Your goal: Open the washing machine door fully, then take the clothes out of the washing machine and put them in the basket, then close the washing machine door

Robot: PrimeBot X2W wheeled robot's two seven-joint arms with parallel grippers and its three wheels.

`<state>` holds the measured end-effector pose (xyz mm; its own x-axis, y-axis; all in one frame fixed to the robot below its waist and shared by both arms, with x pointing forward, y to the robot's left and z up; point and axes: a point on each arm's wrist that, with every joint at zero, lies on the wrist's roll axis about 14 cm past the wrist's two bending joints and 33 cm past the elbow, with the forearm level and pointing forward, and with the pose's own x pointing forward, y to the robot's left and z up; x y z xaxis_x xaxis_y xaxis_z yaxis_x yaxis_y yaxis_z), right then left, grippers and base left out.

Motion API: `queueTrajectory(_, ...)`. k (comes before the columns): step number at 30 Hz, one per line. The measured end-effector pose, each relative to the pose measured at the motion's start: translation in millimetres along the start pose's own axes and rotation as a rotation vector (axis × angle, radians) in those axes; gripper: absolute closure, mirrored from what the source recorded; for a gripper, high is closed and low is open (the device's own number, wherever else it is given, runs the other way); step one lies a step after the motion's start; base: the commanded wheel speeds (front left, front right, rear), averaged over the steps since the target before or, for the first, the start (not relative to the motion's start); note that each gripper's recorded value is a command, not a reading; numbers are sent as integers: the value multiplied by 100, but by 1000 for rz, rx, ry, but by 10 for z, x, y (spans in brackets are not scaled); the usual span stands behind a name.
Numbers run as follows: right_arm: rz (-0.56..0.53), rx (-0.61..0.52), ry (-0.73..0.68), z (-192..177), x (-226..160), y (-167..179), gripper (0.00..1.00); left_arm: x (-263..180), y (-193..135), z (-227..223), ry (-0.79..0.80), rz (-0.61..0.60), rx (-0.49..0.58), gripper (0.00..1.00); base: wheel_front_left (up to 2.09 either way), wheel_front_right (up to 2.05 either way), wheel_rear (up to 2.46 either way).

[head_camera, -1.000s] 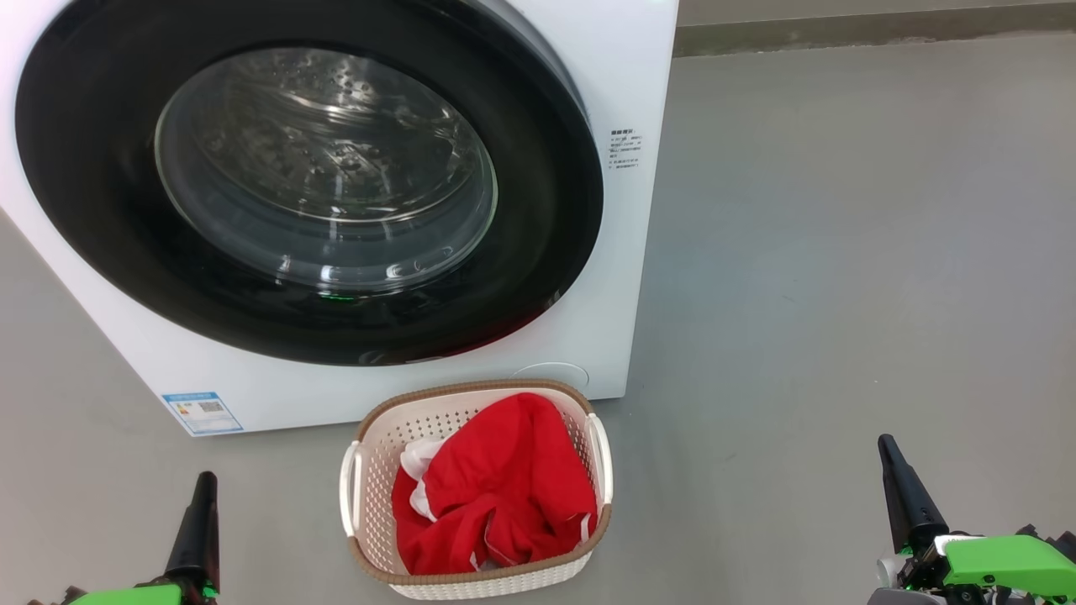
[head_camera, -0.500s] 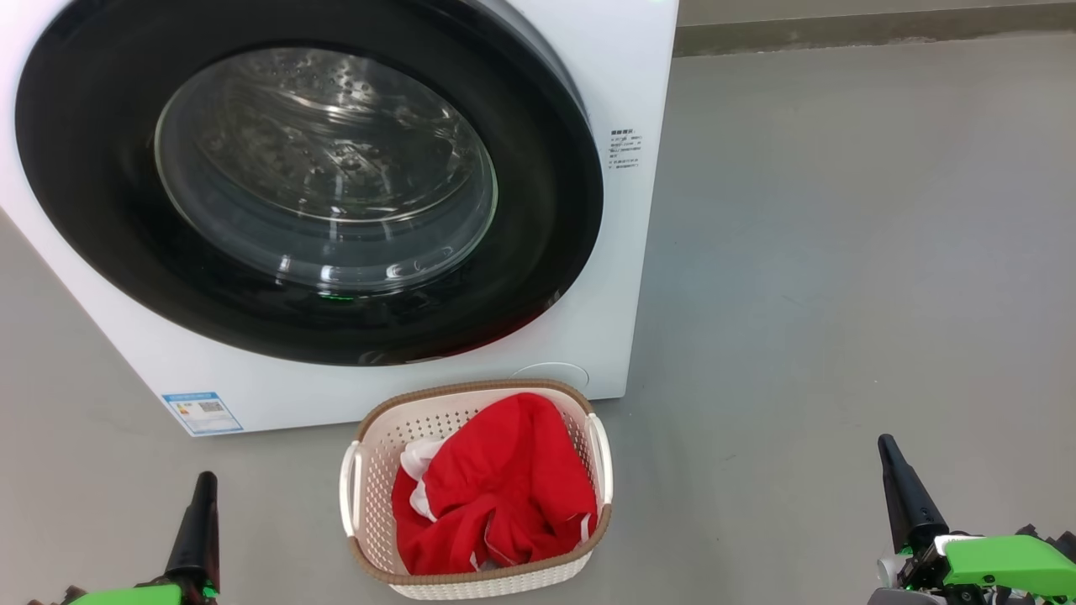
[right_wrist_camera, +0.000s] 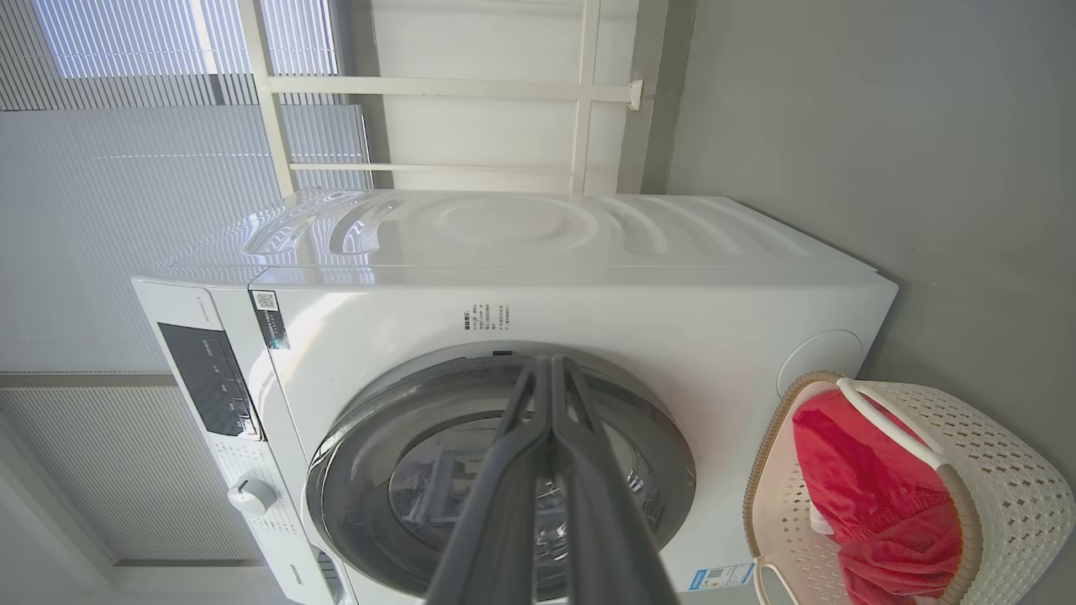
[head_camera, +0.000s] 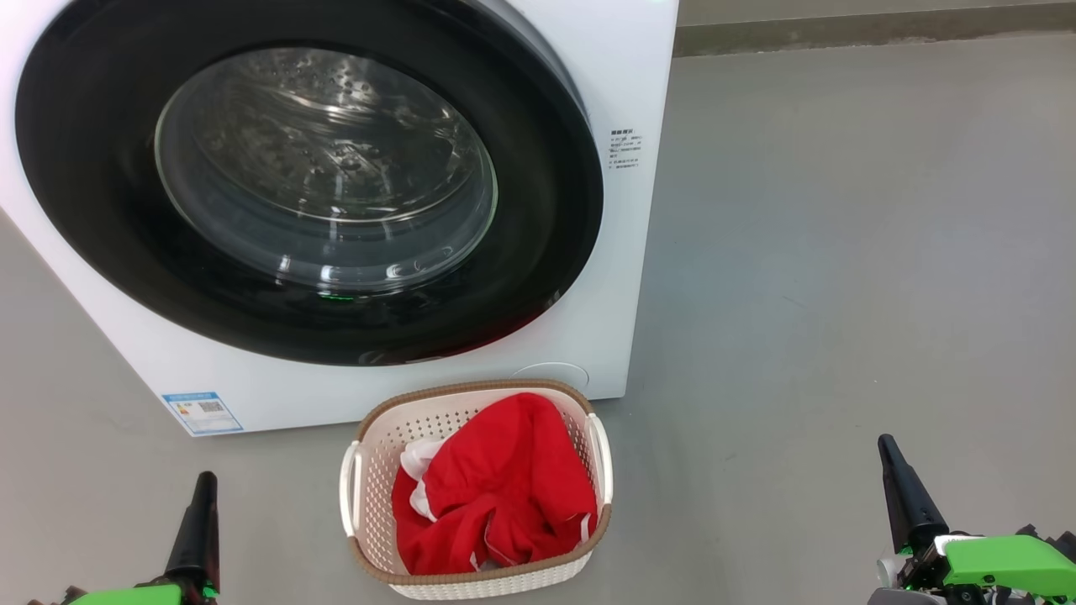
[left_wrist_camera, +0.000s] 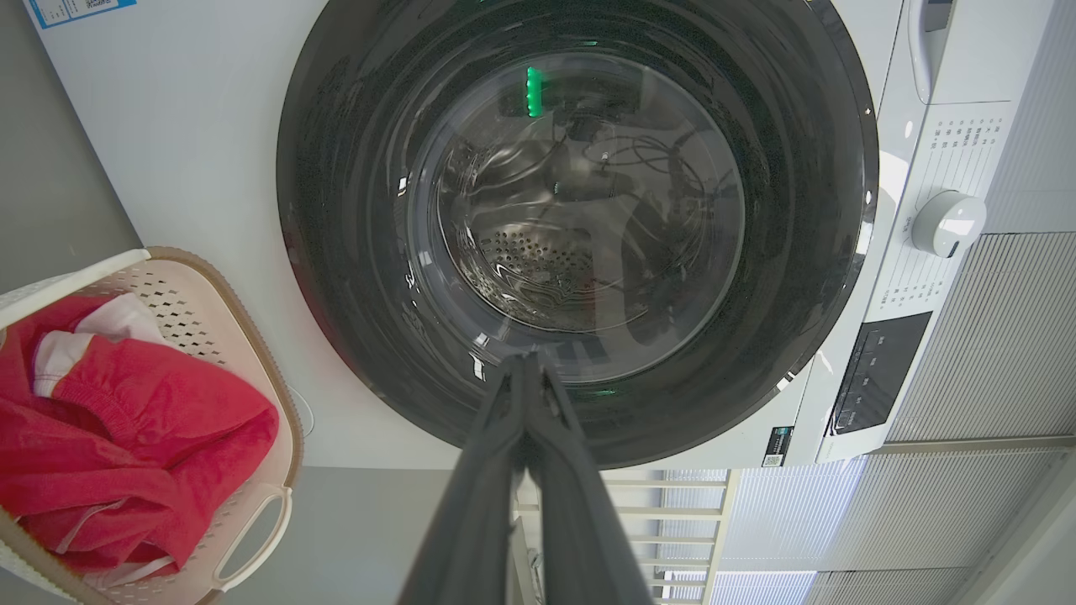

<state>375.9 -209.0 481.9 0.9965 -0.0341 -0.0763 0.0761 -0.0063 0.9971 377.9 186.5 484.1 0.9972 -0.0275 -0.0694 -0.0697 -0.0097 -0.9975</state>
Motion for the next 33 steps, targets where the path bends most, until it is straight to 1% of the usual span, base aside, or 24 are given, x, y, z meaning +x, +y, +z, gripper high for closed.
queueTrajectory(33, 0, 0, 0, 0, 0, 0, 100, 0, 0, 0, 0, 0, 0, 100, 0, 0, 0)
